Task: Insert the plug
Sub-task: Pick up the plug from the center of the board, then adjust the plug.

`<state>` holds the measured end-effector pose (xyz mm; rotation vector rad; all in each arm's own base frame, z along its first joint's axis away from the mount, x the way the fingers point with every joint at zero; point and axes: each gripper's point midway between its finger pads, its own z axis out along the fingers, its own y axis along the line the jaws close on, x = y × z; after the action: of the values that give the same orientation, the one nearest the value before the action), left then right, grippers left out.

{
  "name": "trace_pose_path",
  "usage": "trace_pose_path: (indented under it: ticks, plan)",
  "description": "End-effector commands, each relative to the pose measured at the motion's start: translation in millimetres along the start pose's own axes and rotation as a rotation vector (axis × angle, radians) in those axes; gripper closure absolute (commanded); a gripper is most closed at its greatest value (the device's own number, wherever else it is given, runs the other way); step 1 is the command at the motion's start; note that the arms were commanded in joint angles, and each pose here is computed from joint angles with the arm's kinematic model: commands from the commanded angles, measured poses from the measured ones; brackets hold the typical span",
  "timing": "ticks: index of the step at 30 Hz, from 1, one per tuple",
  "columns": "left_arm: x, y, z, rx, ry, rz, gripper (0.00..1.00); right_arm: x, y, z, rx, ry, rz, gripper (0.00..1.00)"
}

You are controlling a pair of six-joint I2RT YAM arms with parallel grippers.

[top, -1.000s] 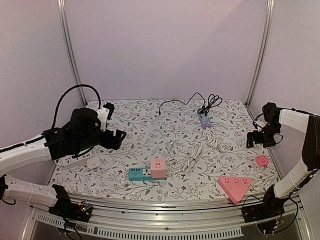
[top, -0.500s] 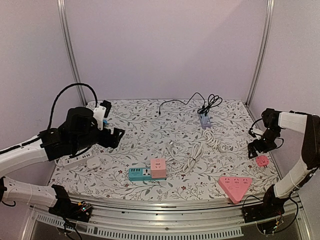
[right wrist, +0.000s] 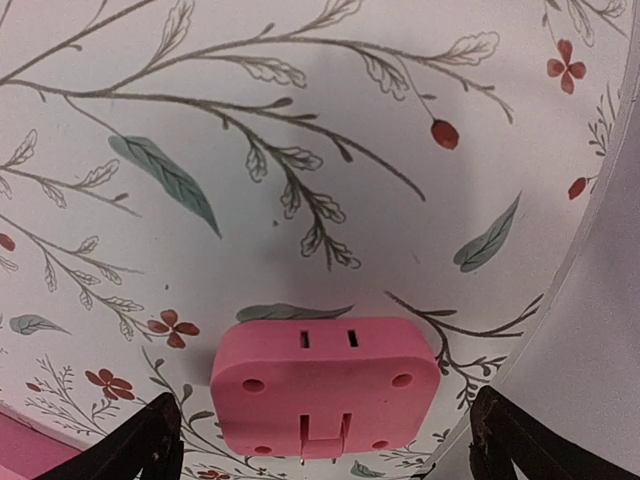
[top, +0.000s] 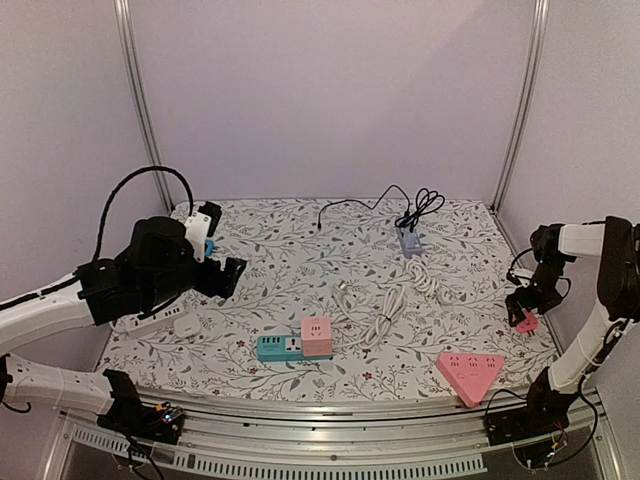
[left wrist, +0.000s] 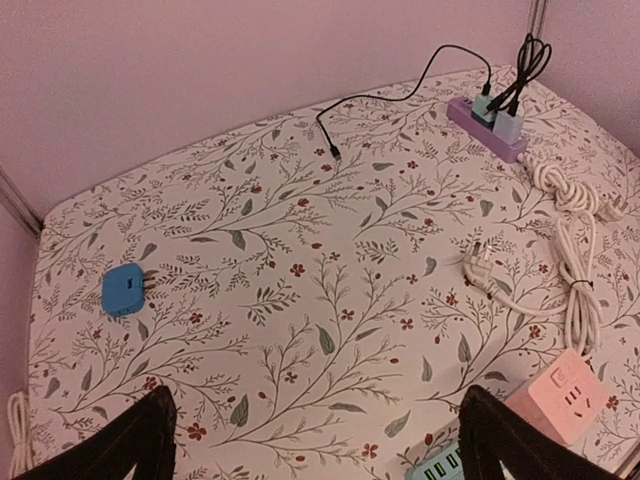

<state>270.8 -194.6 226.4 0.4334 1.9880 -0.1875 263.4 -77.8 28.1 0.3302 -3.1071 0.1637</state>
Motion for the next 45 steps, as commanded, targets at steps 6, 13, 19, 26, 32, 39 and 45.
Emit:
trace_pose_path:
  ticks: [6, 13, 19, 26, 32, 39, 45]
  plan:
    - [4, 1, -4, -0.031, 0.0, 0.052, 0.04, 4, -2, 23, -0.007, 0.072, -0.003, 0.07]
    - [4, 2, -5, -0.042, -0.003, 0.066, 0.03, 4, 2, 27, -0.028, 0.078, -0.002, 0.23]
    - [4, 1, -5, -0.042, -0.001, 0.073, 0.03, -3, -1, 19, -0.021, 0.057, 0.006, 0.54]
    - [4, 1, -4, -0.046, -0.002, 0.075, 0.03, -29, 3, -11, 0.008, -0.058, -0.007, 0.69]
    - [2, -2, -4, -0.027, -0.012, 0.067, 0.03, -73, 21, -81, 0.046, -0.337, -0.035, 0.79]
    - [-5, -11, -6, 0.026, -0.022, 0.048, 0.03, -115, 79, -218, 0.166, -0.766, -0.177, 0.82]
    - [-21, -24, -17, 0.123, -0.054, -0.002, 0.03, -125, 186, -308, 0.165, -1.053, -0.378, 0.84]
